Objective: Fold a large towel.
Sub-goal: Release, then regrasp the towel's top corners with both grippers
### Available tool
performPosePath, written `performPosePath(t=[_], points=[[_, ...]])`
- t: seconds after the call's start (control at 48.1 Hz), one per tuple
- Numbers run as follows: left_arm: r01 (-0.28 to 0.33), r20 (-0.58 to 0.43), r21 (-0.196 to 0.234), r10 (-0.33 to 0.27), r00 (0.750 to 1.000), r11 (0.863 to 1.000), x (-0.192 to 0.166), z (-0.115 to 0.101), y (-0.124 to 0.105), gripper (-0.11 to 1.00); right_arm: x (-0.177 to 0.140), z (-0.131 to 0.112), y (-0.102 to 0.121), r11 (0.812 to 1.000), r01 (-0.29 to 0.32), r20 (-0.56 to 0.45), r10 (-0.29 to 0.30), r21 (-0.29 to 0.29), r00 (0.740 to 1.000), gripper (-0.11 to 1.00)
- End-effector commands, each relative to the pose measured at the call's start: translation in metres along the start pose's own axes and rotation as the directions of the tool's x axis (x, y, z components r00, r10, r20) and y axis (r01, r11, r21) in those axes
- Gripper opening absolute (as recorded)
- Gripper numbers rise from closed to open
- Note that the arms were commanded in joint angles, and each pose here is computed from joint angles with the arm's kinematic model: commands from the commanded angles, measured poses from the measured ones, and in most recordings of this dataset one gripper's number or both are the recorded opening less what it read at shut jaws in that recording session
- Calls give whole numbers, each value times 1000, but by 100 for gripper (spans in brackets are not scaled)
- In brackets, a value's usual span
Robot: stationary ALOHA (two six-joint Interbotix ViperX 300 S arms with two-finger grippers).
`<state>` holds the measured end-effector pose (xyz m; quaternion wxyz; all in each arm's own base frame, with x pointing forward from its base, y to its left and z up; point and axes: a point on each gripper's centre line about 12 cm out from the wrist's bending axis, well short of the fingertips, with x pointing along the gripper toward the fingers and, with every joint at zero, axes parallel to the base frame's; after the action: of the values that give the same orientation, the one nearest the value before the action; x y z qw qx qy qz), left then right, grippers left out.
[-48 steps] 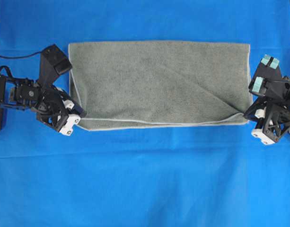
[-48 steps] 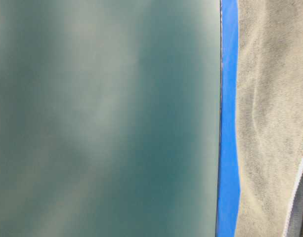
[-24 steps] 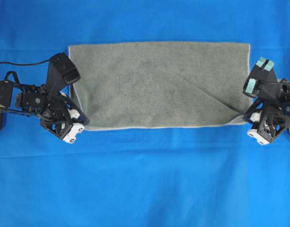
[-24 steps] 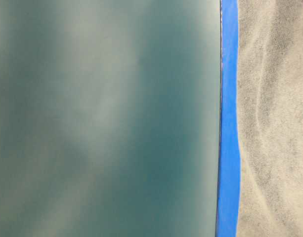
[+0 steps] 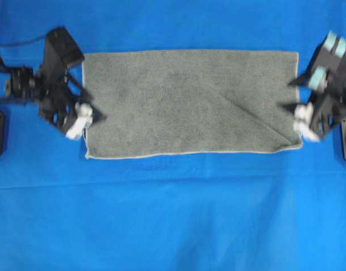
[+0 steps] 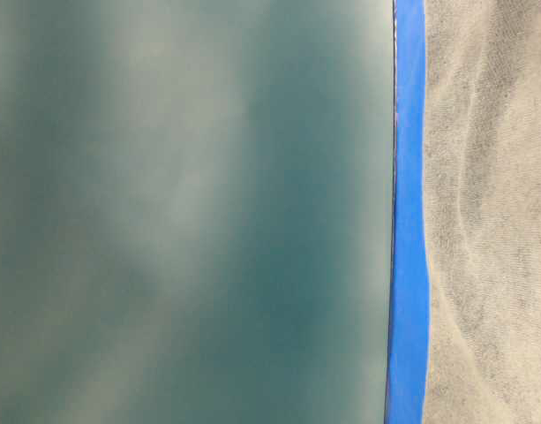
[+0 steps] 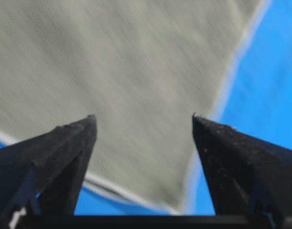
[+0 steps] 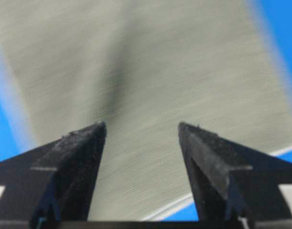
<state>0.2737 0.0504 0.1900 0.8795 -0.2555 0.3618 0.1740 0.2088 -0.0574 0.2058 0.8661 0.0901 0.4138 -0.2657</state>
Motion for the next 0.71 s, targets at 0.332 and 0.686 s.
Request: performPosePath(t=[0.332,0.686], points=[[-196,81,236,182,980,952,43,33,83,75,83,-1,-76,978,197,-113,-189,68,976,62],[-243,-6,301,256,967,922,87,25,123,75,136,-22,-94,982,177,-234,-157,66,960,62]])
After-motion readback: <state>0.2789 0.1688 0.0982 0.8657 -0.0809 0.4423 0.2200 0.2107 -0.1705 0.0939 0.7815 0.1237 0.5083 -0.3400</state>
